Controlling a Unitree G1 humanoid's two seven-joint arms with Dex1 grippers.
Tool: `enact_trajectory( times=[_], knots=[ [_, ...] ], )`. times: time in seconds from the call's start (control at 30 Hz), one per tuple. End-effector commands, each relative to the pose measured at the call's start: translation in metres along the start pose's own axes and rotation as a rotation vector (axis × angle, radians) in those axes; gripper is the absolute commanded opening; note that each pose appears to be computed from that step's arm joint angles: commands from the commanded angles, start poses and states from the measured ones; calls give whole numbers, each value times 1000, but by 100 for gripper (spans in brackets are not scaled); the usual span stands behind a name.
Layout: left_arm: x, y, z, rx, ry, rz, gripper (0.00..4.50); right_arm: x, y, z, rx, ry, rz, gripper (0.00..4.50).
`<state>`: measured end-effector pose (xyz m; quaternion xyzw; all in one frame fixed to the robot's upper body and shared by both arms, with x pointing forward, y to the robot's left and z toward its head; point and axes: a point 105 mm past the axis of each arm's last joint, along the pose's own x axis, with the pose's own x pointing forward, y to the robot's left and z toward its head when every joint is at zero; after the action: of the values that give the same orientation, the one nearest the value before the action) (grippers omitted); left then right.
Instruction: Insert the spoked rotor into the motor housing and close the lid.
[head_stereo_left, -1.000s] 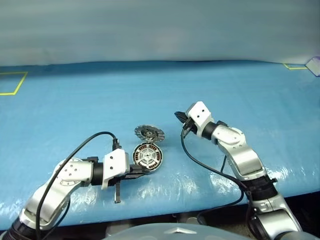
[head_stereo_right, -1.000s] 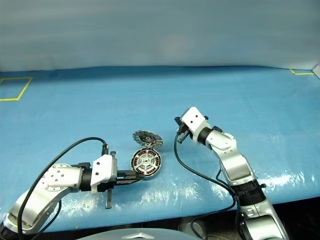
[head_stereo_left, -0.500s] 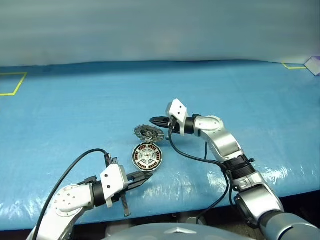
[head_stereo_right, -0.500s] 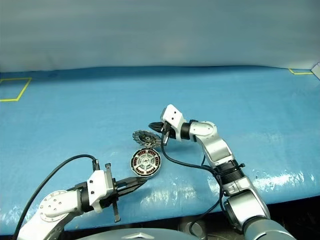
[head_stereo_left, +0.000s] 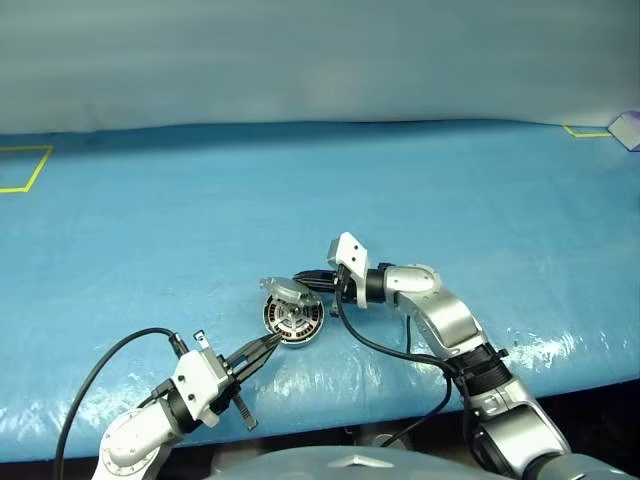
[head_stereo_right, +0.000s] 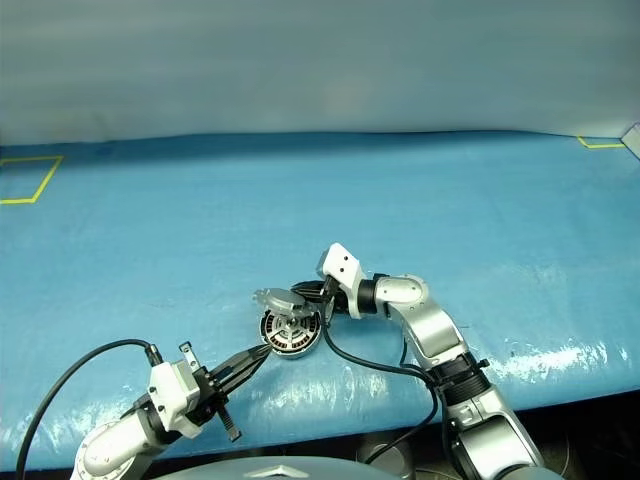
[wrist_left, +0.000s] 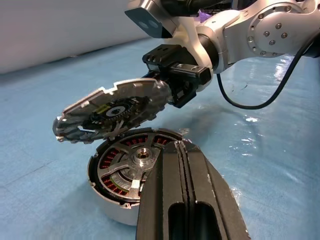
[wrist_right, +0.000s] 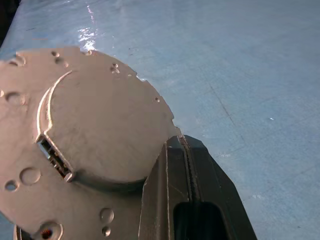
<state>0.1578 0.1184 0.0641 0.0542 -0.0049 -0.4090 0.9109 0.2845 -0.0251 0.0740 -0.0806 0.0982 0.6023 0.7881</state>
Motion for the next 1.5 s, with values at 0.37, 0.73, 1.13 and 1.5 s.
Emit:
enact_trajectory(
  times=[0.37, 0.73, 1.13, 1.5],
  knots=[
    [-13, -1, -5, -25, -36, 31, 2, 15, 10, 33, -90, -101, 33, 0],
    [-14, -4, -9, -36, -27, 16, 2, 21, 35, 68, -124, -200, 149, 0],
    [-15, -5, -10, -47, -22, 8, 2, 13, 61, 25, -62, -3, 311, 0],
    [-15, -5, -10, -55, -12, 10, 2, 13, 66, 4, 38, 12, 254, 0]
  ],
)
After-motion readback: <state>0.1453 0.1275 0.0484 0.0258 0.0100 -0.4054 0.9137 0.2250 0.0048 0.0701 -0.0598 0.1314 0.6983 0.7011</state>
